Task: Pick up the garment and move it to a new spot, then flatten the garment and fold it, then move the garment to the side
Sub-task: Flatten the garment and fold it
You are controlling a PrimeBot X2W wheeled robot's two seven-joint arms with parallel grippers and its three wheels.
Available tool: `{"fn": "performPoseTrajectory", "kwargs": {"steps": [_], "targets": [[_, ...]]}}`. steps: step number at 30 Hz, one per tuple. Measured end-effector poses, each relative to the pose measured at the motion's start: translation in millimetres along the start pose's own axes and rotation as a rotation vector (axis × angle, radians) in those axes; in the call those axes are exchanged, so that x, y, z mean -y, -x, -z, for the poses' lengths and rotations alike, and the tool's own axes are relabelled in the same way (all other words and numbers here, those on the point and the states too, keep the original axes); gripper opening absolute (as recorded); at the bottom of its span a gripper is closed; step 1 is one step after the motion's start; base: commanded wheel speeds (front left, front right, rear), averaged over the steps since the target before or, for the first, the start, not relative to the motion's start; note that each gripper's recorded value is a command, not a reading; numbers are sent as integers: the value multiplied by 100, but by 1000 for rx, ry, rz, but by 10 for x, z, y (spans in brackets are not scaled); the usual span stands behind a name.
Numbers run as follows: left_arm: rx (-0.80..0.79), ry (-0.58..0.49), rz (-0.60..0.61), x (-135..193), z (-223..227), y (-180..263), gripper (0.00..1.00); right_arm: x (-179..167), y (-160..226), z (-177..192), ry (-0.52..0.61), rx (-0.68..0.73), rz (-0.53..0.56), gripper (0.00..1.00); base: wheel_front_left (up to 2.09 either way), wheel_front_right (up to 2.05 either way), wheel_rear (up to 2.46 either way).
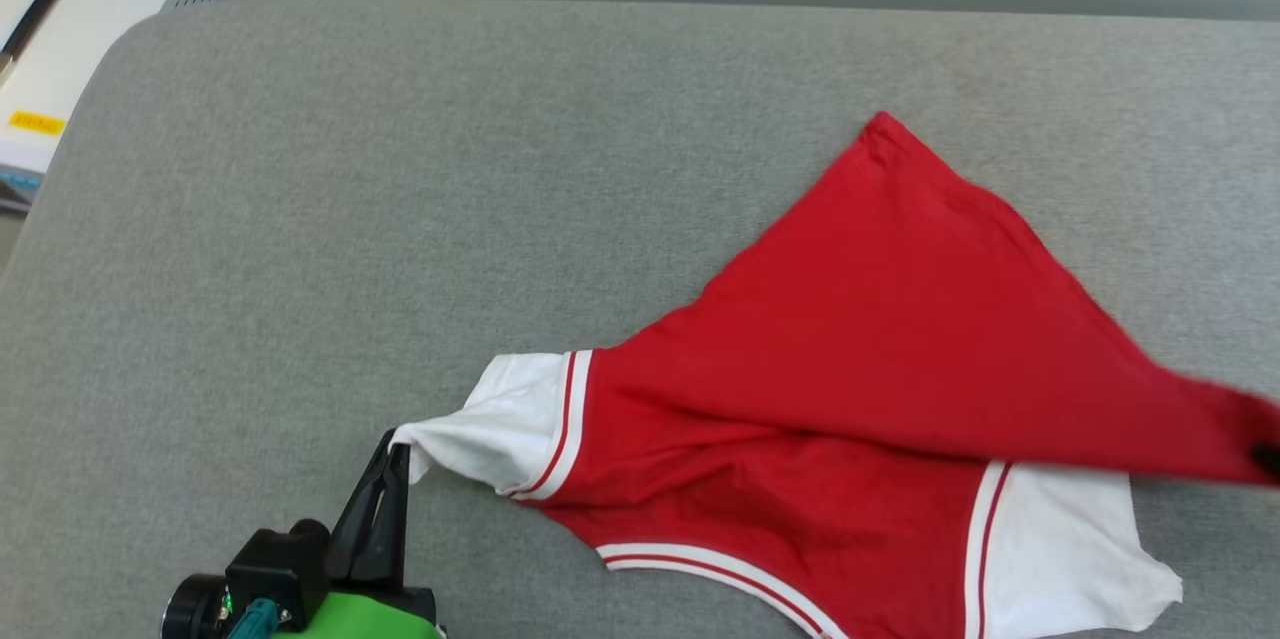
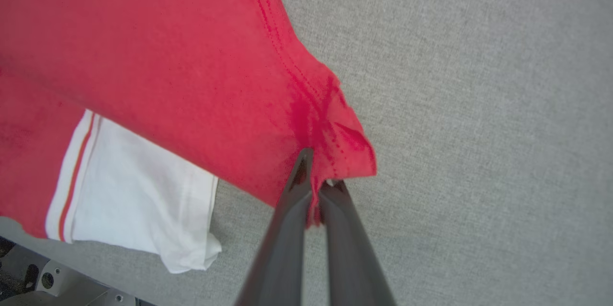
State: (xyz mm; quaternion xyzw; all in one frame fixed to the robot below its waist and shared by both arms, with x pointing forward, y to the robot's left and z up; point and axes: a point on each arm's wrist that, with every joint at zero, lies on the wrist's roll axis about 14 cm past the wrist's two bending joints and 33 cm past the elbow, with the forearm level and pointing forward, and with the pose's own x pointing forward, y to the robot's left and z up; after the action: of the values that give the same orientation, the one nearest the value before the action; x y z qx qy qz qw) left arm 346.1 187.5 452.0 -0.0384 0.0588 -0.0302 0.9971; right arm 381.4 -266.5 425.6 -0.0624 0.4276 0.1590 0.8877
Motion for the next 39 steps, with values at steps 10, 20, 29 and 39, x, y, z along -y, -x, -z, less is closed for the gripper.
{"fn": "performPoseTrajectory", "kwargs": {"steps": [10,20,29,39], "targets": [[-9,20,37,118,36,-10,0,-311,223,1099,-212,-156,-7,0,0,0,0],[-13,15,42,132,33,-33,0,-122,301,508,-192,64,58,100,0,0,0],[-15,18,65,210,22,-108,0,-66,457,-1013,82,370,66,100,0,0,0],[3,8,66,213,-6,-346,0,-465,-300,-1342,255,109,-66,100,0,0,0]]}}
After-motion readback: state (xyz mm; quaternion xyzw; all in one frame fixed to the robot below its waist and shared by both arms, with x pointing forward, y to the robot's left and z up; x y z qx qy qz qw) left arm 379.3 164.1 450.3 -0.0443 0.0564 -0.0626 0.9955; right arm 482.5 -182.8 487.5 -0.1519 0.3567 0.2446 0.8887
